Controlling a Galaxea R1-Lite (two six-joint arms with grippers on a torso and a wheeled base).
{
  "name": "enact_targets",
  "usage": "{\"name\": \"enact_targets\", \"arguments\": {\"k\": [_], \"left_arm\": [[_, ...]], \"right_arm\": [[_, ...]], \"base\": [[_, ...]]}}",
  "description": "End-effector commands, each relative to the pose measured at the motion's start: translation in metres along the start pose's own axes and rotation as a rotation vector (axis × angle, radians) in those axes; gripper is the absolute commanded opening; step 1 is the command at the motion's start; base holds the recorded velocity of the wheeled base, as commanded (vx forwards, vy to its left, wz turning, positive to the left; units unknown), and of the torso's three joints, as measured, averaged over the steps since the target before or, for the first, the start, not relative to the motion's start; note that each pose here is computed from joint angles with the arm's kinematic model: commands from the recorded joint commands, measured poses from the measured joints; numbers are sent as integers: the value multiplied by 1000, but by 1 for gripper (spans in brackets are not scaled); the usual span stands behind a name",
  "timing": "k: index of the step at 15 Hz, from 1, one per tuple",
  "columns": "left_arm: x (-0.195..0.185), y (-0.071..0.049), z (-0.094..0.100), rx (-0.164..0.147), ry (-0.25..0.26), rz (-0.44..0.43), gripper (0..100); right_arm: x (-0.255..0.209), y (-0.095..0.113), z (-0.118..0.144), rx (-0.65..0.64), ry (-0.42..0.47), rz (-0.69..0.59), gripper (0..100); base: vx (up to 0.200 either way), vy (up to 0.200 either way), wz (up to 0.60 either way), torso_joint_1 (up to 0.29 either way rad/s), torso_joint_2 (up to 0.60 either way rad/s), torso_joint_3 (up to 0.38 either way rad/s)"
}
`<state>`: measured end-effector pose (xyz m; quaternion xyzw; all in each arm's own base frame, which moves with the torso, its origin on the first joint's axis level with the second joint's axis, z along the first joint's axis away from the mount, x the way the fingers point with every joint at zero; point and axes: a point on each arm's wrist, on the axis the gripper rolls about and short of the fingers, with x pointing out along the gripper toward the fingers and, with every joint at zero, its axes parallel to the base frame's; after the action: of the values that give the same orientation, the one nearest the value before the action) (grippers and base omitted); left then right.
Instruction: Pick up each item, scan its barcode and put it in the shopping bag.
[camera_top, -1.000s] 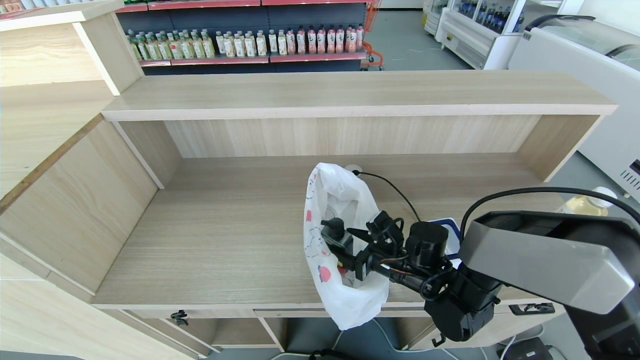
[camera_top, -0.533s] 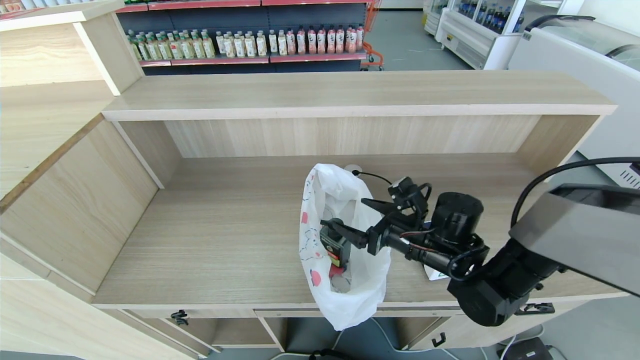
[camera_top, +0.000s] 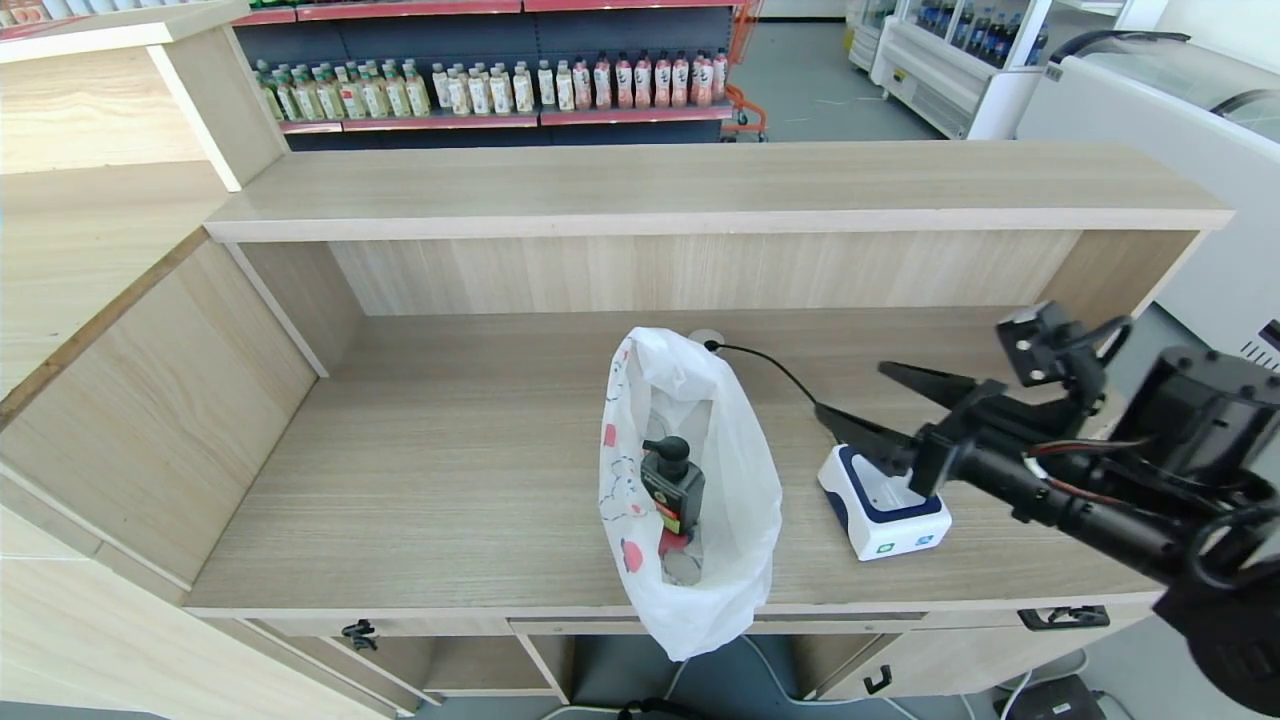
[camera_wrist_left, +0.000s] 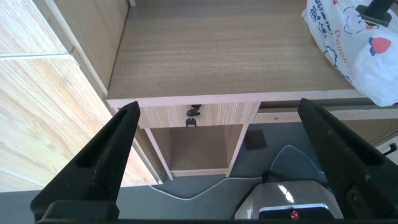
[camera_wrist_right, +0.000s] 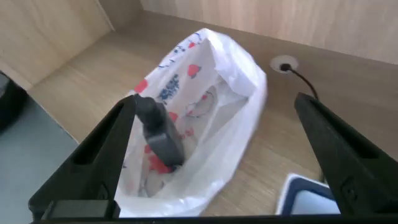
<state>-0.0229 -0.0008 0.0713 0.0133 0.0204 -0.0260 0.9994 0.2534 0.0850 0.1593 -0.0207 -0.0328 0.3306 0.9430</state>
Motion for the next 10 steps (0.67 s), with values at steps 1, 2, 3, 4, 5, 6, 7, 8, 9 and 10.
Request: {"name": "enact_targets", "arguments": {"k": [1,2,3,4,5,6,7,8,9,10], "left_arm": [[0,0,0,0,0,1,100],[0,0,0,0,0,1,100],[0,0,0,0,0,1,100],[0,0,0,0,0,1,100],[0,0,0,0,0,1,100],[0,0,0,0,0,1,100],[0,0,0,0,0,1,100],[0,0,0,0,0,2,100],[0,0,0,0,0,1,100],[0,0,0,0,0,1,100]], "right_arm": [[-75,-29,-4,-76,96,-254,100],[-86,-37,-11,-91,132,-314,100],[-95,-43,-16,-89,164,-380,100],[-102,-48,-18,-87,181,-462,100],[-107,-52,-18,-91,188,-518,100],[-113,-57,-17,-110,192,-571,100],[-118,-59,-16,-131,201,-607,100],[-123,-57,-16,-128,207,-622,100],[-126,-55,-16,-131,205,-627,100],[-128,-52,-15,-134,201,-627,100]], "base": [[0,0,0,0,0,0],[0,0,0,0,0,0],[0,0,0,0,0,0],[0,0,0,0,0,0],[0,0,0,0,0,0],[0,0,0,0,0,0],[0,0,0,0,0,0],[0,0,0,0,0,0],[0,0,0,0,0,0],[0,0,0,0,0,0]]}}
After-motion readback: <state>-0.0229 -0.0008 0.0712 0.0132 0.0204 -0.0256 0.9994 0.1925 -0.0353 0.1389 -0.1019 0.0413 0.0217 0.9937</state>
